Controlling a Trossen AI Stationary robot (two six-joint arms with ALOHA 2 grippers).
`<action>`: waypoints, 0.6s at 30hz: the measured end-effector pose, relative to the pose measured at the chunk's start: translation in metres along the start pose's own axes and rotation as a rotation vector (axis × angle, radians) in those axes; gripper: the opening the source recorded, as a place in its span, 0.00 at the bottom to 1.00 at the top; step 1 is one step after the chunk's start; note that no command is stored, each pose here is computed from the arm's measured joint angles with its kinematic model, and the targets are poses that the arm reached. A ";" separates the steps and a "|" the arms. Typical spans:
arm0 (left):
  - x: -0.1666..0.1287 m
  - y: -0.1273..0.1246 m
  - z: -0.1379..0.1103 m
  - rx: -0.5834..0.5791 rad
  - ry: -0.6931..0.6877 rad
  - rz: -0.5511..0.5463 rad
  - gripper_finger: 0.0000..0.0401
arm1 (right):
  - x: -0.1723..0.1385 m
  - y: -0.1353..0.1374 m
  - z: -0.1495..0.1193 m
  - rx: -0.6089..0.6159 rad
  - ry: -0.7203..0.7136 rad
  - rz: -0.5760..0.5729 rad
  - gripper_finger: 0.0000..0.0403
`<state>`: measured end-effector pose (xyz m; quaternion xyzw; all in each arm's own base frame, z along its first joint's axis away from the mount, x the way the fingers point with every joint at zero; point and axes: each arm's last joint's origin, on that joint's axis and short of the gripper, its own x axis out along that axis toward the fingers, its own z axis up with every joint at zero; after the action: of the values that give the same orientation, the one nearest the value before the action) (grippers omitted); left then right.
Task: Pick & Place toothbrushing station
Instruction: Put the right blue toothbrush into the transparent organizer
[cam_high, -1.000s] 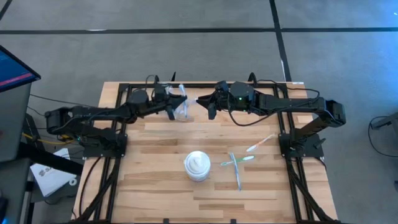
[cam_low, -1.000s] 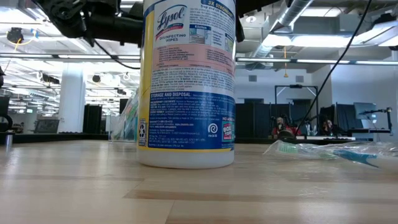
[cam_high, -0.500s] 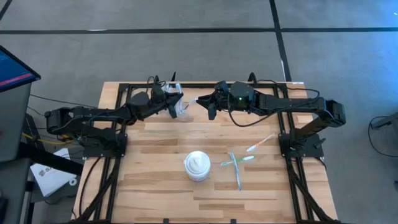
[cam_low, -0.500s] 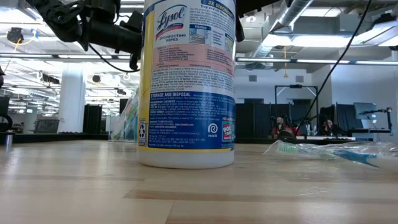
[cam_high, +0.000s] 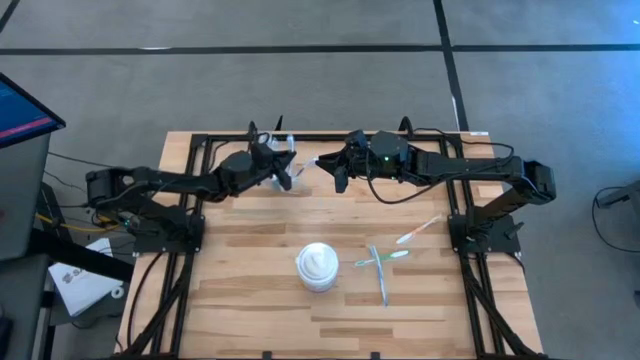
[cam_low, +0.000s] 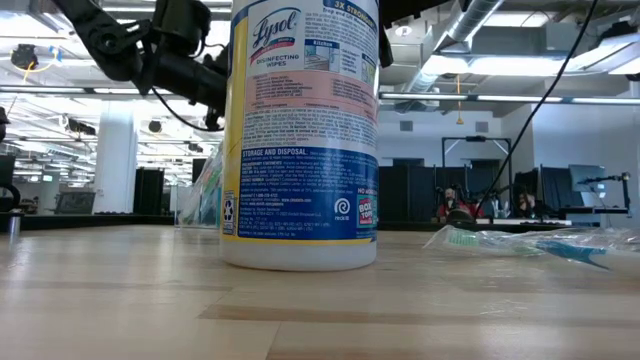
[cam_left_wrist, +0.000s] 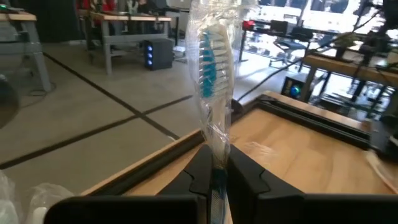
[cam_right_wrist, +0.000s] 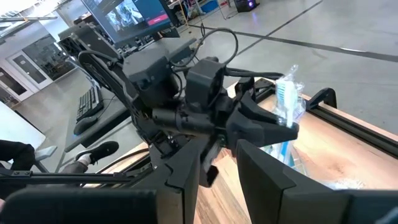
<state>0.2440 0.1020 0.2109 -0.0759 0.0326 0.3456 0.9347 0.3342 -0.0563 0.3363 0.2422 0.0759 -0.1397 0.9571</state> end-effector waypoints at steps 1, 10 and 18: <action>0.001 0.000 -0.001 -0.002 -0.006 0.007 0.04 | 0.000 0.000 0.000 0.000 0.000 0.000 0.24; 0.007 0.000 -0.009 0.055 0.006 0.035 0.09 | 0.000 0.001 0.000 -0.001 0.001 0.002 0.24; 0.007 0.000 -0.009 0.055 0.007 0.030 0.15 | 0.000 0.001 0.000 -0.027 0.001 0.002 0.24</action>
<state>0.2491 0.1051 0.2015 -0.0509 0.0463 0.3583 0.9311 0.3343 -0.0557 0.3363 0.2295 0.0782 -0.1376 0.9604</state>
